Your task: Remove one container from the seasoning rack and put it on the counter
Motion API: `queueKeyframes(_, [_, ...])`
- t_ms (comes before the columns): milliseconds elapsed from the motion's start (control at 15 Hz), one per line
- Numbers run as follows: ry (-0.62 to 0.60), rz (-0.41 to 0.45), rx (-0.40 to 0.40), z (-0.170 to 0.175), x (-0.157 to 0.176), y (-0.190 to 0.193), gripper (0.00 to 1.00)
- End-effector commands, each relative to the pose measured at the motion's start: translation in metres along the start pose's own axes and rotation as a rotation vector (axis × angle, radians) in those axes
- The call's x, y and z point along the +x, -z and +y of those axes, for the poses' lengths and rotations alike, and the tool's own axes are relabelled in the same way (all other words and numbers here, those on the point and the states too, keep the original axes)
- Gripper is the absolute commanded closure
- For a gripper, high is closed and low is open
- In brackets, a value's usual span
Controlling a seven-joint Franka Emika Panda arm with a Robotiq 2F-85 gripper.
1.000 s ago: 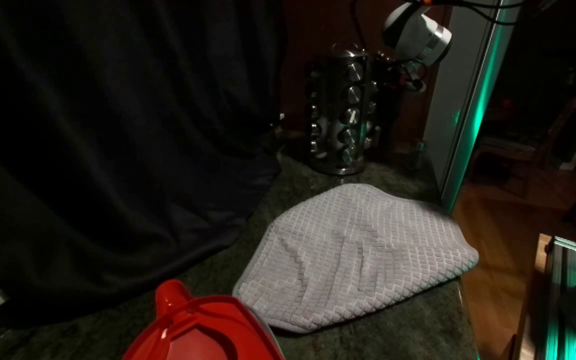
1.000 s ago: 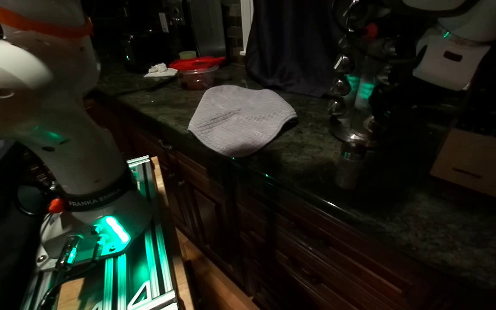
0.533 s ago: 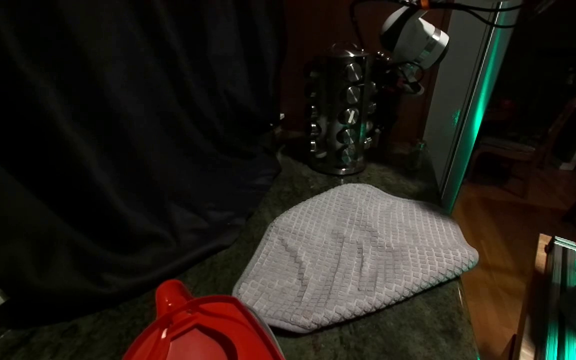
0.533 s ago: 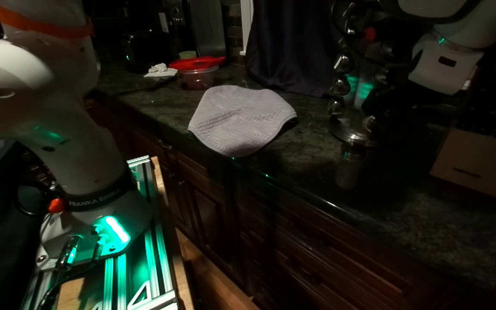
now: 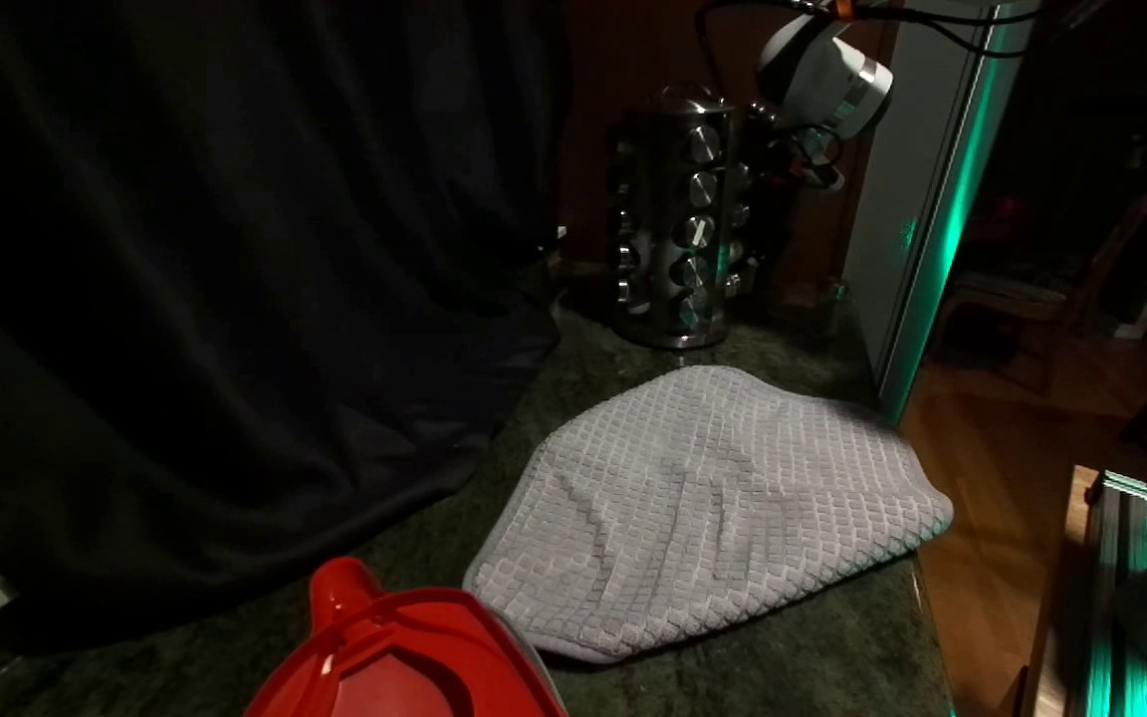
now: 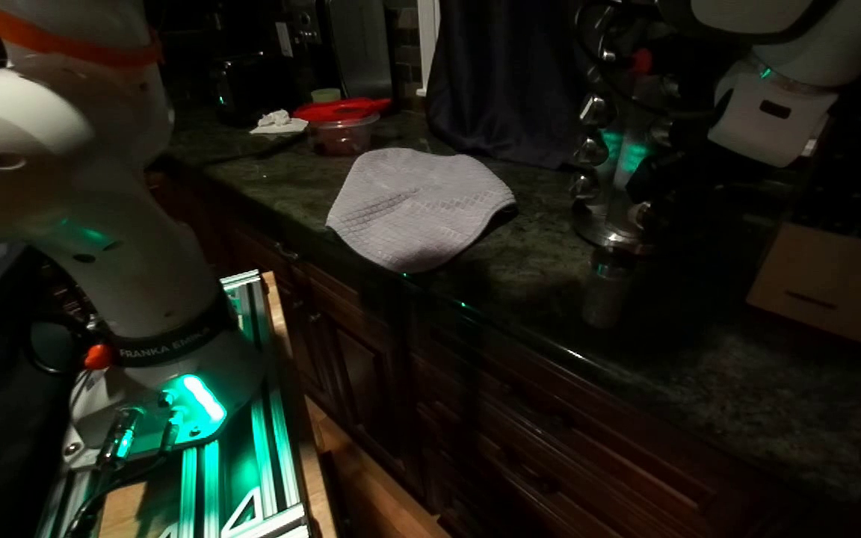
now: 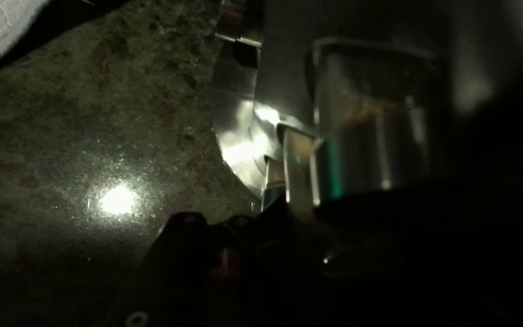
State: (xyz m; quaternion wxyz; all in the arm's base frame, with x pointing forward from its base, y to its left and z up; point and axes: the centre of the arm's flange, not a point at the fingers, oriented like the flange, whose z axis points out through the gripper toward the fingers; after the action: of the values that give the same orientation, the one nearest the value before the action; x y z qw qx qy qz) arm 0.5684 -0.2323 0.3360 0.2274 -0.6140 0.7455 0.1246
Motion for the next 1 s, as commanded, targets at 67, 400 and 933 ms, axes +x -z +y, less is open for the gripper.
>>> queueKeyframes(67, [-0.003, 0.0, -0.005, -0.002, -0.009, 0.005, 0.24])
queueKeyframes(400, [0.004, 0.002, 0.003, -0.006, -0.014, 0.01, 0.02])
queueKeyframes(933, [0.003, 0.028, 0.016, -0.008, -0.016, 0.019, 0.26])
